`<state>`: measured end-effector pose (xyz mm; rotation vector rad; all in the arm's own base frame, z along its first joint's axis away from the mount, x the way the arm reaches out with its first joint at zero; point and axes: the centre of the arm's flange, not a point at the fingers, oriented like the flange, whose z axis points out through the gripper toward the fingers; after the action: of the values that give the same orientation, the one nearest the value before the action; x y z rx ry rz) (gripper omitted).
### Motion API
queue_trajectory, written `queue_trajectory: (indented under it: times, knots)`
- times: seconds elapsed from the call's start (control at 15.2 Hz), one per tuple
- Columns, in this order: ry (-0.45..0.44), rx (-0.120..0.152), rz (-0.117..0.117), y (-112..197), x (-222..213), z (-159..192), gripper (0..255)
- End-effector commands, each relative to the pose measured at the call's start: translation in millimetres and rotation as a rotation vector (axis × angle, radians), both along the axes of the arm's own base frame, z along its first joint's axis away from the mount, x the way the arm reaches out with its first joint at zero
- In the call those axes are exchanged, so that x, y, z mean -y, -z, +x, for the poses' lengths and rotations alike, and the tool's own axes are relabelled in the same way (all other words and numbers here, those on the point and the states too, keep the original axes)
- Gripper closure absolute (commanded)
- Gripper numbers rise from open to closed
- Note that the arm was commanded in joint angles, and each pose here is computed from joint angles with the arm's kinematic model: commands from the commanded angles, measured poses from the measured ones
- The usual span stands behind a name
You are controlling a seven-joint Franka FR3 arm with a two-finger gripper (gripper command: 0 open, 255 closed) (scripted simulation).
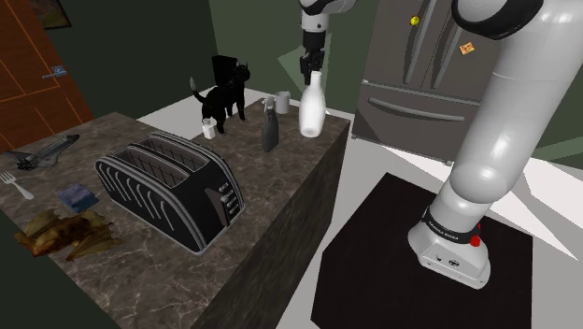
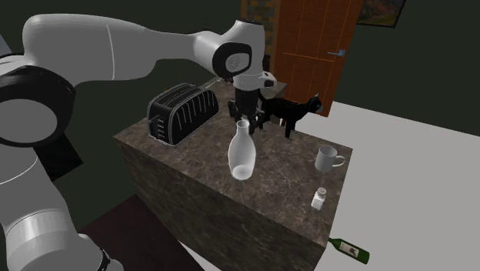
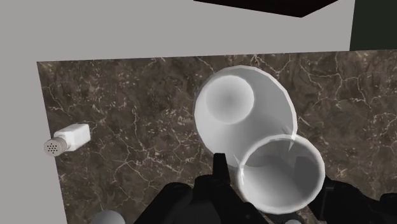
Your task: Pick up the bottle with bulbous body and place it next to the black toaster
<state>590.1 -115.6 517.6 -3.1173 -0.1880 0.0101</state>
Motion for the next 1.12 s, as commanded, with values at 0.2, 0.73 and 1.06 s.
queue_trajectory:
  times: [0.2,0.73,1.06]
  knots:
    - [0.000,0.000,0.000,-27,0,0,255]
    - [0.000,0.000,0.000,-70,0,0,255]
    - [0.000,0.000,0.000,-96,0,0,255]
